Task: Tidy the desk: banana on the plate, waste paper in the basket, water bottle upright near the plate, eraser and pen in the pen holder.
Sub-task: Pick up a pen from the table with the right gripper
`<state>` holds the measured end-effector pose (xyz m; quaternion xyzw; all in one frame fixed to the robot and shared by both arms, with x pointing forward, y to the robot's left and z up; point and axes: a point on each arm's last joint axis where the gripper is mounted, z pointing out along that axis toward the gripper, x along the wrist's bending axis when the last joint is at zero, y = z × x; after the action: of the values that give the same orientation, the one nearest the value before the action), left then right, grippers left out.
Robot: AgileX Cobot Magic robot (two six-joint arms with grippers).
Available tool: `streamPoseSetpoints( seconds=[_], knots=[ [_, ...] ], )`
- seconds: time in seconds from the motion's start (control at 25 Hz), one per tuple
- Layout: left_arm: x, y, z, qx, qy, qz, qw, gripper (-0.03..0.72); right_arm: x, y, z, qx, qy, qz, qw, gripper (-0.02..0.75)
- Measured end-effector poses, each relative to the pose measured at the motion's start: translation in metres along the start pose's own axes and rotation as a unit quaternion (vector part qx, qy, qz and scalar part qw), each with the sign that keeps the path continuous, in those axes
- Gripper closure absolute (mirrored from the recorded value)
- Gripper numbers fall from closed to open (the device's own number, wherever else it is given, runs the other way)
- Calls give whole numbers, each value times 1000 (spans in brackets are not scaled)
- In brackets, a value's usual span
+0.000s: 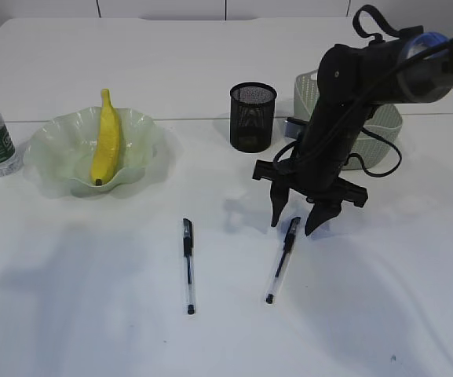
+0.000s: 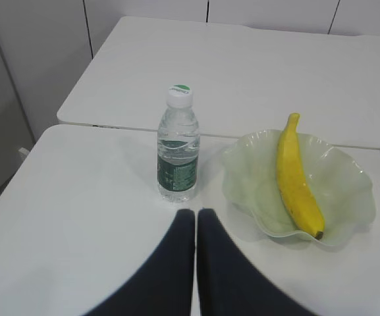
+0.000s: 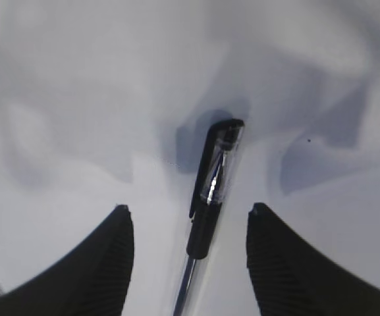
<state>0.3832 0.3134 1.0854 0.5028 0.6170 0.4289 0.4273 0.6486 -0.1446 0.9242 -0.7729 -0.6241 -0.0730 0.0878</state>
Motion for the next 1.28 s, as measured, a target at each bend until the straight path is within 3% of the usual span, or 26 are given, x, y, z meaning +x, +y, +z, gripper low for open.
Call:
streamPoseSetpoints(
  seconds=[0.4, 0.84, 1.28],
  knots=[
    [0, 0, 0, 0, 0, 0, 1000, 712, -1, -4, 2, 0, -45, -16, 999, 325],
    [0, 0, 0, 0, 0, 0, 1000, 712, 15, -15, 8, -4, -55, 10, 998, 325],
    [0, 0, 0, 0, 0, 0, 1000, 712, 16, -17, 15, 1, -62, 10, 998, 325]
  ],
)
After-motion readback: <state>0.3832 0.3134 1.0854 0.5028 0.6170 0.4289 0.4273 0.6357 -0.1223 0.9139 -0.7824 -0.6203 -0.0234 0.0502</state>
